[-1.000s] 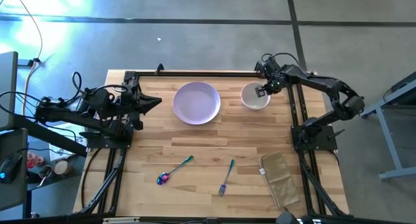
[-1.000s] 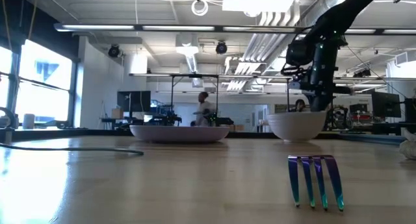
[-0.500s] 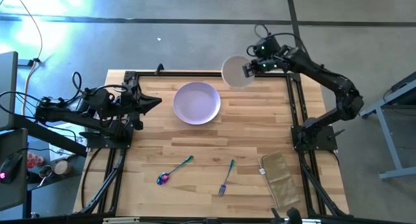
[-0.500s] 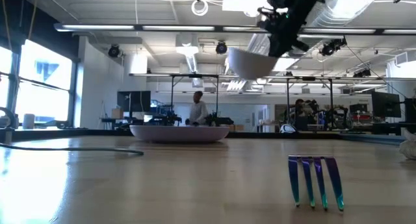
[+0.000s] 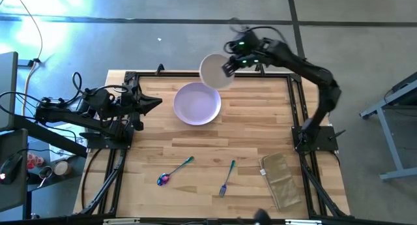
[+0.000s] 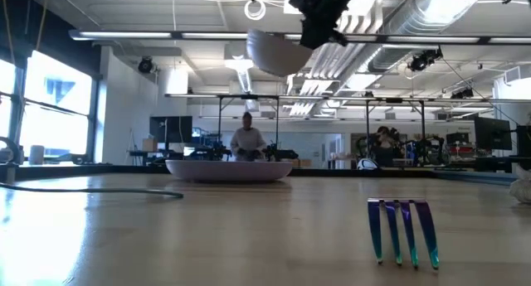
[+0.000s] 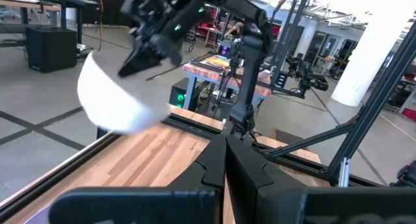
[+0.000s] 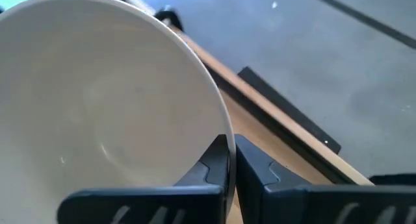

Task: Set table place
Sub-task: Put the white bowl in the center of the violet plate, then adjust the violet plate

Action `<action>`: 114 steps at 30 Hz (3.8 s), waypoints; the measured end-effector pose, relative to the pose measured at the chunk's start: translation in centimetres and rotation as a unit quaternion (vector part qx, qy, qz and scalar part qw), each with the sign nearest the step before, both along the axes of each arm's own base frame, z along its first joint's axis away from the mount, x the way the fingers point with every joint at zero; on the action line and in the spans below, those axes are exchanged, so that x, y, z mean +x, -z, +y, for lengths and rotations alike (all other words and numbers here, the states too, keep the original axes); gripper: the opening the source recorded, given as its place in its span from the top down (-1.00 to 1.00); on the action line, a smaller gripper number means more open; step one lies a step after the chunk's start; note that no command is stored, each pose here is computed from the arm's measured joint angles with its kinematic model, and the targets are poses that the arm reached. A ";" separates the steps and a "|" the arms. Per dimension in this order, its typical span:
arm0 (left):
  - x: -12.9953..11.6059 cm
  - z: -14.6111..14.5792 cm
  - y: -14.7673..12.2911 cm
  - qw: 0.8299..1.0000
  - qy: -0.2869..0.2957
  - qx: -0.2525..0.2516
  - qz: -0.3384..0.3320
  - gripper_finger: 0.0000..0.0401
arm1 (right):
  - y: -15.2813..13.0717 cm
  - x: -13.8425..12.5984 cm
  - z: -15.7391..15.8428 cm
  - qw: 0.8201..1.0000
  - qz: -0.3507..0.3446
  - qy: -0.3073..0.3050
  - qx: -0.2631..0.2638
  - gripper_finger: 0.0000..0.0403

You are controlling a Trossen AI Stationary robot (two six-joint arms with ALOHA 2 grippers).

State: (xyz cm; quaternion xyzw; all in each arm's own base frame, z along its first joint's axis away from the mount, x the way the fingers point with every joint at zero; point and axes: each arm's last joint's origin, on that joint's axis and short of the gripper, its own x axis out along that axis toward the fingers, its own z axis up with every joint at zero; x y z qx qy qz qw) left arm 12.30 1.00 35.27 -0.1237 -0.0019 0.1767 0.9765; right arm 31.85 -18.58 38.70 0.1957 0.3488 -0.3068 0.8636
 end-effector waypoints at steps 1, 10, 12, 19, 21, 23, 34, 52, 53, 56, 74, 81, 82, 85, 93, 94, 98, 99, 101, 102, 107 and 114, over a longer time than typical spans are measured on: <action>0.0 0.0 0.0 1.000 0.000 0.000 0.000 1.00 | 0.4 0.9 -0.1 1.000 0.008 -0.009 0.003 1.00; 0.0 0.0 0.2 1.000 0.000 0.000 0.013 1.00 | 6.6 8.2 0.0 0.993 0.071 -0.070 0.055 1.00; 0.0 0.0 0.3 1.000 0.000 0.000 0.013 1.00 | 8.4 9.6 0.1 0.991 0.085 -0.081 0.067 1.00; 0.0 0.0 0.3 1.000 0.000 0.000 0.015 1.00 | 14.9 12.3 0.1 0.980 0.150 -0.089 0.099 1.00; 0.0 0.0 0.3 1.000 0.000 0.000 0.015 1.00 | 16.3 12.7 -0.1 0.978 0.162 -0.086 0.101 1.00; 0.0 0.0 0.3 1.000 0.000 0.000 0.016 1.00 | 17.5 13.1 -0.3 0.977 0.170 -0.083 0.099 1.00; 0.0 0.0 0.5 1.000 0.003 -0.004 0.026 1.00 | 18.3 13.8 -0.6 0.979 0.152 -0.095 0.097 1.00; 0.0 -0.1 0.5 1.000 0.012 -0.005 0.025 1.00 | 12.8 13.7 -1.3 0.985 0.145 -0.089 0.030 0.52; 0.0 -0.1 0.5 1.000 0.012 -0.005 0.025 1.00 | 11.9 13.4 -1.2 0.984 0.154 -0.087 0.020 0.52; 0.0 -0.1 0.5 1.000 0.012 -0.005 0.025 1.00 | 10.8 11.9 -0.7 0.980 0.181 -0.078 0.008 0.54; 0.0 -0.1 0.5 1.000 0.014 -0.008 0.024 1.00 | 20.4 9.3 1.1 0.974 0.167 -0.095 0.119 1.00; 0.0 -0.1 0.5 1.000 0.014 -0.008 0.024 1.00 | 21.8 8.8 1.2 0.972 0.177 -0.085 0.126 1.00; 0.0 -0.1 0.5 1.000 0.014 -0.008 0.024 1.00 | 21.9 8.7 1.1 0.972 0.178 -0.083 0.126 1.00; 0.0 -0.1 0.5 1.000 0.014 -0.008 0.023 1.00 | 22.1 8.5 1.0 0.973 0.184 -0.074 0.123 1.00; 0.0 -0.1 0.5 1.000 0.014 -0.008 0.023 1.00 | 22.3 7.7 0.2 0.969 0.206 -0.054 0.126 1.00; 0.0 -0.1 0.5 1.000 0.014 -0.008 0.023 1.00 | 22.3 7.5 0.2 0.968 0.211 -0.053 0.129 1.00; 0.0 -0.1 0.5 1.000 0.014 -0.008 0.023 1.00 | 22.4 6.9 0.0 0.960 0.244 -0.045 0.128 1.00; 0.0 -0.1 0.5 1.000 0.013 -0.008 0.023 1.00 | 22.5 6.7 0.0 0.958 0.251 -0.043 0.128 1.00; 0.0 -0.1 0.5 1.000 0.013 -0.008 0.023 1.00 | 22.5 6.4 0.0 0.955 0.264 -0.044 0.131 1.00; 0.0 -0.1 0.5 1.000 0.013 -0.008 0.023 1.00 | 22.5 6.3 0.0 0.953 0.271 -0.043 0.131 1.00; 0.0 -0.1 0.5 1.000 0.013 -0.008 0.024 1.00 | 22.6 5.8 0.2 0.944 0.302 -0.043 0.129 1.00; 0.0 -0.1 0.5 1.000 0.013 -0.008 0.024 1.00 | 22.4 5.1 0.3 0.933 0.333 -0.040 0.130 1.00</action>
